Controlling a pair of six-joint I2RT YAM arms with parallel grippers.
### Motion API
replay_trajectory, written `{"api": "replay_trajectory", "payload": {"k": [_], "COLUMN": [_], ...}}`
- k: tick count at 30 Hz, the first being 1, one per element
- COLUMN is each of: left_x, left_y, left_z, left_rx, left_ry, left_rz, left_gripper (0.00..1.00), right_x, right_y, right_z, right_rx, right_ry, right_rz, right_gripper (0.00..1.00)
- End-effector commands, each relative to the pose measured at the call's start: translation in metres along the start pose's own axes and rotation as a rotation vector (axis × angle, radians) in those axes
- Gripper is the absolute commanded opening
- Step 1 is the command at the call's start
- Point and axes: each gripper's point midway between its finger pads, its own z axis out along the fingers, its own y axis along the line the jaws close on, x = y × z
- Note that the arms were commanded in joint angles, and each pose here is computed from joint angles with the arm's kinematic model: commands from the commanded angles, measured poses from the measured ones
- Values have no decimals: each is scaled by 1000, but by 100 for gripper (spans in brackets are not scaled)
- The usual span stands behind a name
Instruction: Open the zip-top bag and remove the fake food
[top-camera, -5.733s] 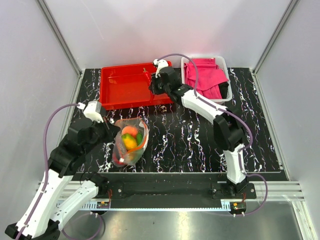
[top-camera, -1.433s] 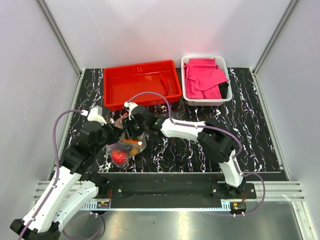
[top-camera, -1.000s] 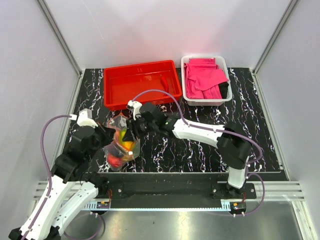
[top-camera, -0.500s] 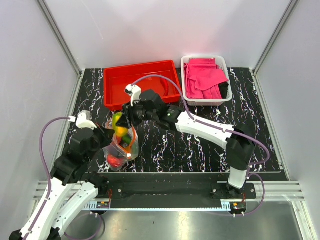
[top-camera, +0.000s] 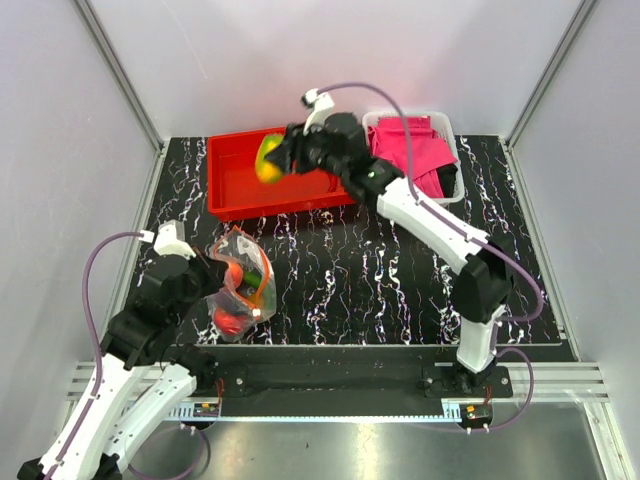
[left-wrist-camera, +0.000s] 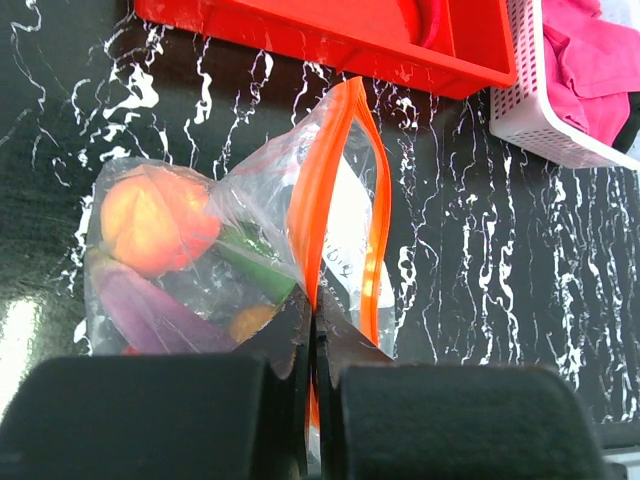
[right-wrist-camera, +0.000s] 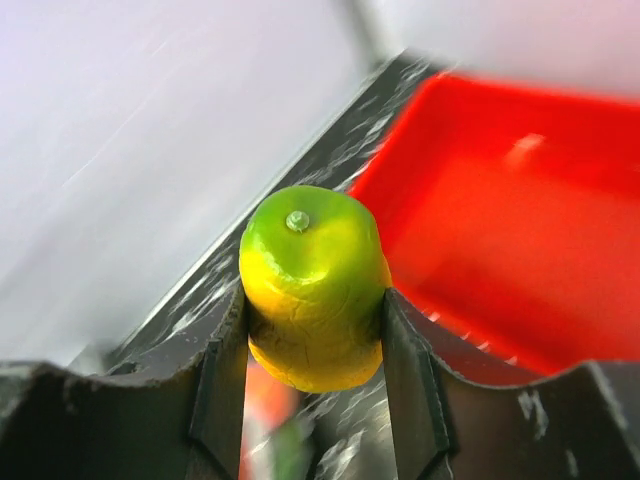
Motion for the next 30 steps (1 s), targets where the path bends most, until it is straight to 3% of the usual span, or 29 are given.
{"api": "replay_trajectory", "payload": {"k": [1, 5, 12, 20, 21, 22, 25, 26, 30], "left_x": [-24, -25, -25, -23, -21, -20, -19, -21, -28], "left_y": [-14, -18, -34, -44, -45, -45, -47, -47, -48], "left_z": [-9, -13, -14, -9, -8, -8, -7, -8, -10], "left_rx": [46, 76, 156, 201, 208, 207, 213, 215, 203], "left_ry": [-62, -65, -54, -39, -34, -29, -23, -25, -48], "left_rz": [38, 56, 53, 83, 82, 84, 82, 79, 70], "left_gripper": [0, 0, 0, 0, 0, 0, 0, 0, 0], "right_x": [-24, -21, 34, 92, 101, 104, 116, 107, 94], "right_y": [-70, -122, -213, -252, -257, -258, -265, -264, -258], "right_z": [20, 32, 58, 65, 65, 65, 61, 61, 45], "right_rx": [137, 259, 370, 405, 411, 415, 439, 440, 480], "right_ry": [-68, -66, 43, 174, 194, 202, 253, 247, 293], "right_rz": [-48, -109, -84, -8, 0, 10, 24, 16, 15], "right_gripper": [7, 8, 10, 16, 19, 29, 45, 58, 81]}}
